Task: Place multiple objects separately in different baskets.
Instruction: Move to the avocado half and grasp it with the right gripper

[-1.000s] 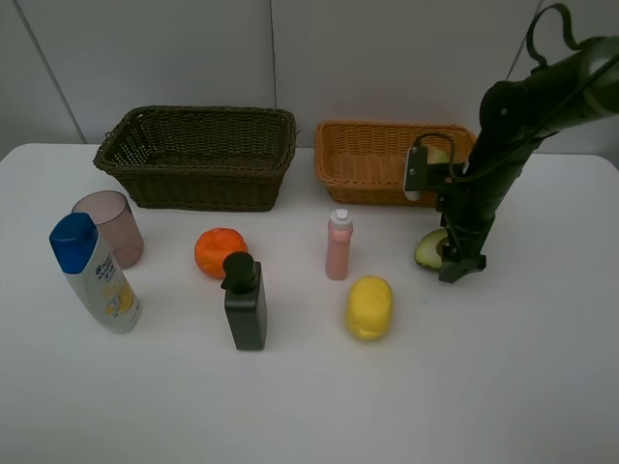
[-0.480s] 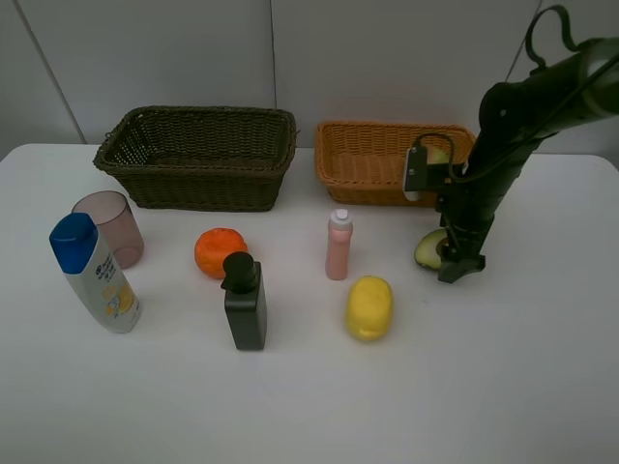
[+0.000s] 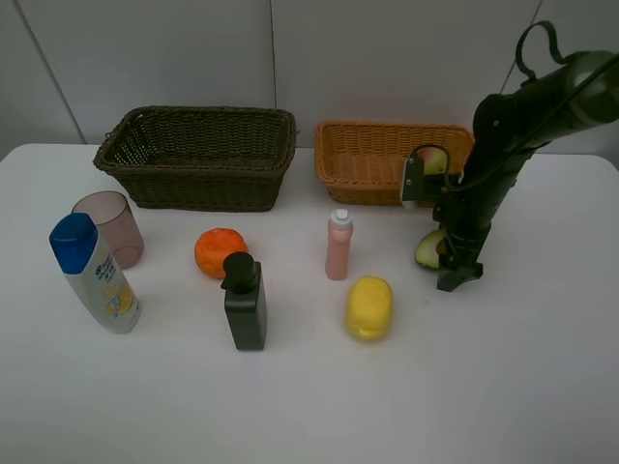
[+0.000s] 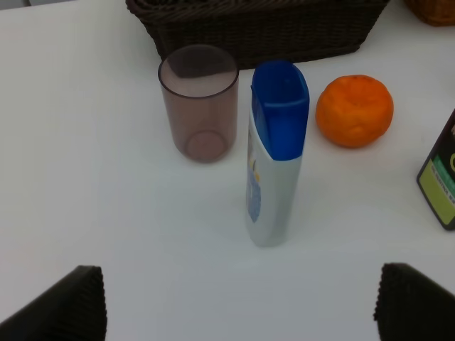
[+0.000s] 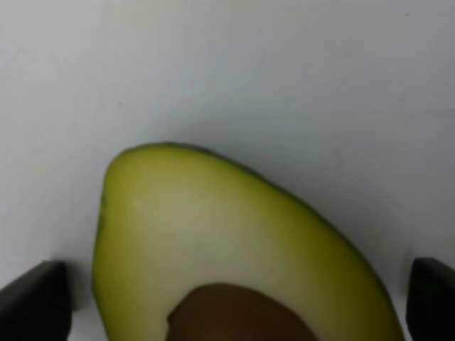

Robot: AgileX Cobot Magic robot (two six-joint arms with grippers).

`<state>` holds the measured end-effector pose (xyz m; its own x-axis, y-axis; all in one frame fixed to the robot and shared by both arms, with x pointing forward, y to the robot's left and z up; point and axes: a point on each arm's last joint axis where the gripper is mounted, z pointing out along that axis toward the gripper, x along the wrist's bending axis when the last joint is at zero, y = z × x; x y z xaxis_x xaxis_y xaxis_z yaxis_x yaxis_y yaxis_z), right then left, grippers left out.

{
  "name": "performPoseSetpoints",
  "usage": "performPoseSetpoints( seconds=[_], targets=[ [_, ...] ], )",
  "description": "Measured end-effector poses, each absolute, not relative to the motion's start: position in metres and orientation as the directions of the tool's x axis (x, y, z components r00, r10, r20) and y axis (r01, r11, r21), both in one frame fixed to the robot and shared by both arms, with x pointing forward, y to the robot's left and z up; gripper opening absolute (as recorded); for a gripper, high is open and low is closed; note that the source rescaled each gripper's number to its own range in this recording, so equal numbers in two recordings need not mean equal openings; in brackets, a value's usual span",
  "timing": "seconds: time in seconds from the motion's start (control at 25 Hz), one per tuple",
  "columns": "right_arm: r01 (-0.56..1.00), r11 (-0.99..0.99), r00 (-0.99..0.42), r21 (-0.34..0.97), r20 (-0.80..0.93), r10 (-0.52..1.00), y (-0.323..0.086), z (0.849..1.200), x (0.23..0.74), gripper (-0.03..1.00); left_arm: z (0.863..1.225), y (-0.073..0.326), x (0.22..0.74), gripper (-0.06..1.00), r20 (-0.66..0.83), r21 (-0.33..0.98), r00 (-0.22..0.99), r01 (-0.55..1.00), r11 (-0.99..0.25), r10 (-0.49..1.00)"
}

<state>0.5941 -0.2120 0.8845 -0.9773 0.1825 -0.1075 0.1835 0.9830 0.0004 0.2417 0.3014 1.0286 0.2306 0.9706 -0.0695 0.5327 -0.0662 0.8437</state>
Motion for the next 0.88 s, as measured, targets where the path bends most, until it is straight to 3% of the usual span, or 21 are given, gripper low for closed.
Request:
performPoseSetpoints(
  seconds=[0.6,0.72,0.88],
  targets=[
    [0.173,0.985,-0.977,0.0,-0.13,0.171,-0.2123,0.8848,0.5961,0.98,1.0286,0.3014,0.2417,1.0,-0.07,0.844,0.231,0.533,-0.066,0.971],
    [0.168,0.986,-0.977,-0.004,-0.132,0.166,-0.2126,0.8848,0.5962,0.86,1.0286,0.3014,0.2417,1.0,-0.07,0.844,0.231,0.533,-0.066,0.971],
    [0.173,0.985,-0.977,-0.003,-0.125,0.171,-0.2125,0.8847,0.5956,0.51,1.0286,0.3014,0.2417,1.0,-0.07,0.844,0.231,0.533,-0.066,0.971]
  ],
)
